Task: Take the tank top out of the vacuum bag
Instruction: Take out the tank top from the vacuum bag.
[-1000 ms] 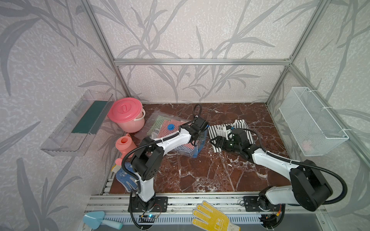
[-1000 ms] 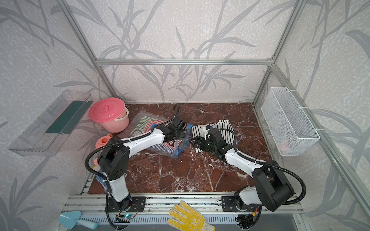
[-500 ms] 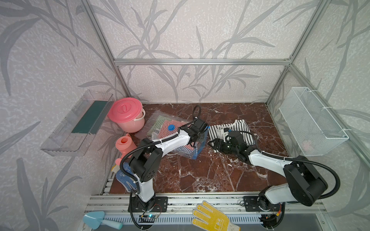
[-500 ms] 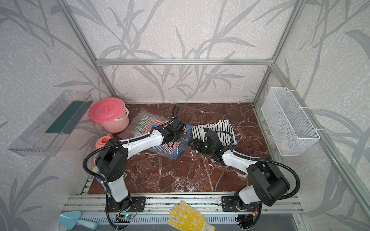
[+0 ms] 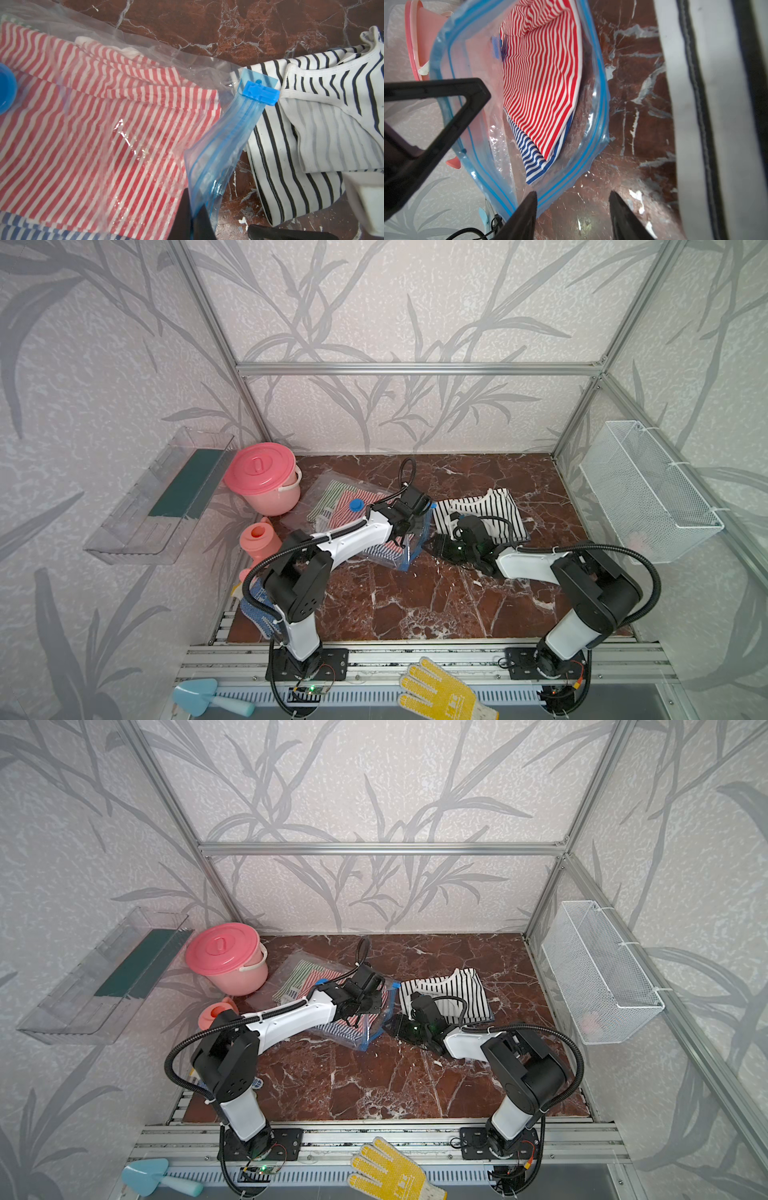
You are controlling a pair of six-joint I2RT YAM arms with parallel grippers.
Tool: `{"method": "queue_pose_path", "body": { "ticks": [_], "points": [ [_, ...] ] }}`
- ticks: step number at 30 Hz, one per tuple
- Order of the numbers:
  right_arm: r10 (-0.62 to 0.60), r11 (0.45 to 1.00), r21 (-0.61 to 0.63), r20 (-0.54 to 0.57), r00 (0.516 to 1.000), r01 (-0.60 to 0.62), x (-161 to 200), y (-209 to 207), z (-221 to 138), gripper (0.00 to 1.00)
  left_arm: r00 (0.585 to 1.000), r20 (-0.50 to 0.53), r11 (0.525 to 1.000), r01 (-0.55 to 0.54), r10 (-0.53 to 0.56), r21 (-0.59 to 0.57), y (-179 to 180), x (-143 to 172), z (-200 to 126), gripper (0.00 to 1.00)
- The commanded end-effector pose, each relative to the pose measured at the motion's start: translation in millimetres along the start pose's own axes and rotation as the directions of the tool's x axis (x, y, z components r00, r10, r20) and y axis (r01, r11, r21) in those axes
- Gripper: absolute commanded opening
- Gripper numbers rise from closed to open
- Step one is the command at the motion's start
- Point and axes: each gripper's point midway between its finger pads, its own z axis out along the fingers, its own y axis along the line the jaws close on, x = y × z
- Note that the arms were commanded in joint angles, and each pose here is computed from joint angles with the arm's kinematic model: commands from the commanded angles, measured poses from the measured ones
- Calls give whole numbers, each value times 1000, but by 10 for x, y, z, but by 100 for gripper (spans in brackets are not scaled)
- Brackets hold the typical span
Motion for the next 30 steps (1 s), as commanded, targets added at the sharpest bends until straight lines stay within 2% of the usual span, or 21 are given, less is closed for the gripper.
{"method": "queue_pose_path", "body": {
  "ticks": [1, 5, 30],
  "points": [
    [-21, 999, -37, 23, 1000, 21, -97, 157, 64, 56, 999, 44, 999, 11, -13, 43, -100, -93, -165, 0],
    [-30, 998, -53, 28, 999, 32, -139, 249, 91, 54, 999, 46, 999, 6, -8, 46, -124, -80, -178, 0],
    [-57, 997, 50, 15, 998, 56, -231, 15, 539, 41, 997, 70, 997, 10, -15, 73, -160, -102, -311, 0]
  ]
}}
